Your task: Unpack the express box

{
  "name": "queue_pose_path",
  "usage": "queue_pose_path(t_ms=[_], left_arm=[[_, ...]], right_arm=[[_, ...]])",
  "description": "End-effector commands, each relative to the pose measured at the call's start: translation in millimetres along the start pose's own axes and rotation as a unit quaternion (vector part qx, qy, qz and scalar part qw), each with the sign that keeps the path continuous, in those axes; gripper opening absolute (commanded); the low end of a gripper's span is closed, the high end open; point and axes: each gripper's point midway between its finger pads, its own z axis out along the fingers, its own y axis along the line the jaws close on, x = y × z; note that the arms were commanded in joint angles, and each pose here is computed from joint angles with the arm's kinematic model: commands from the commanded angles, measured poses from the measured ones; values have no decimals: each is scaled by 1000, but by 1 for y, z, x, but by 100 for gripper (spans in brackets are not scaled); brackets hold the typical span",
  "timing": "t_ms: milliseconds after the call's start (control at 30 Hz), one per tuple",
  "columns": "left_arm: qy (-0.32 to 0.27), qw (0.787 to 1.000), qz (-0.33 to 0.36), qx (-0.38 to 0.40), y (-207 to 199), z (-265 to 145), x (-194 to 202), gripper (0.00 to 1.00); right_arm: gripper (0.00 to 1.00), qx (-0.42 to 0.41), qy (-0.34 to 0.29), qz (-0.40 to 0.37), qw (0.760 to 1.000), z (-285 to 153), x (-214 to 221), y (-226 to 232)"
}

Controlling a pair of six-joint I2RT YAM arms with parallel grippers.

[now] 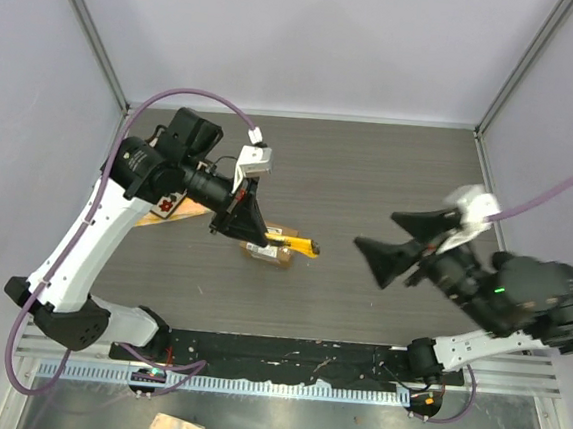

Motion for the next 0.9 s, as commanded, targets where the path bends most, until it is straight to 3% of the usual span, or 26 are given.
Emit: queue_pose_path(t_ms=[0, 67, 333, 400, 433, 467, 500, 533, 600, 733, 867], left_arm=[[-62, 998, -22, -17, -5, -11, -38, 0], [-101, 994, 7, -27, -7, -18, -57, 0], [-241, 966, -67, -62, 21, -59, -114, 0], [-260, 961, -80, -57, 27, -71, -119, 0], [-280, 951, -110, -69, 37, -85, -122, 0], [-299, 947, -89, -79, 44, -97, -129, 0], [-311, 940, -100, -97, 59, -110, -125, 0], [-319, 936, -106, -101, 66, -116, -125, 0], [-319, 934, -121, -104, 77, -125, -118, 0], [-312, 938, -113, -100, 78, -123, -107, 0], [-291, 948, -102, -73, 72, -116, -96, 0]], right_arm=[[86, -60, -18, 124, 990, -5, 4, 19], [88, -79, -28, 148, 985, -9, 3, 19], [95, -68, -33, 147, 986, 3, 6, 32], [95, -33, -36, 144, 988, 20, -4, 24], [95, -63, -32, 145, 987, 25, -8, 32], [95, -71, -34, 158, 984, 33, -15, 31], [95, -22, -32, 166, 985, 62, -14, 1], [96, -81, -11, 169, 982, 72, -10, 17], [96, -94, 15, 177, 980, 102, -1, 15], [97, -147, 5, 180, 973, 125, -4, 22], [97, -284, 3, 200, 938, 135, -7, 54]])
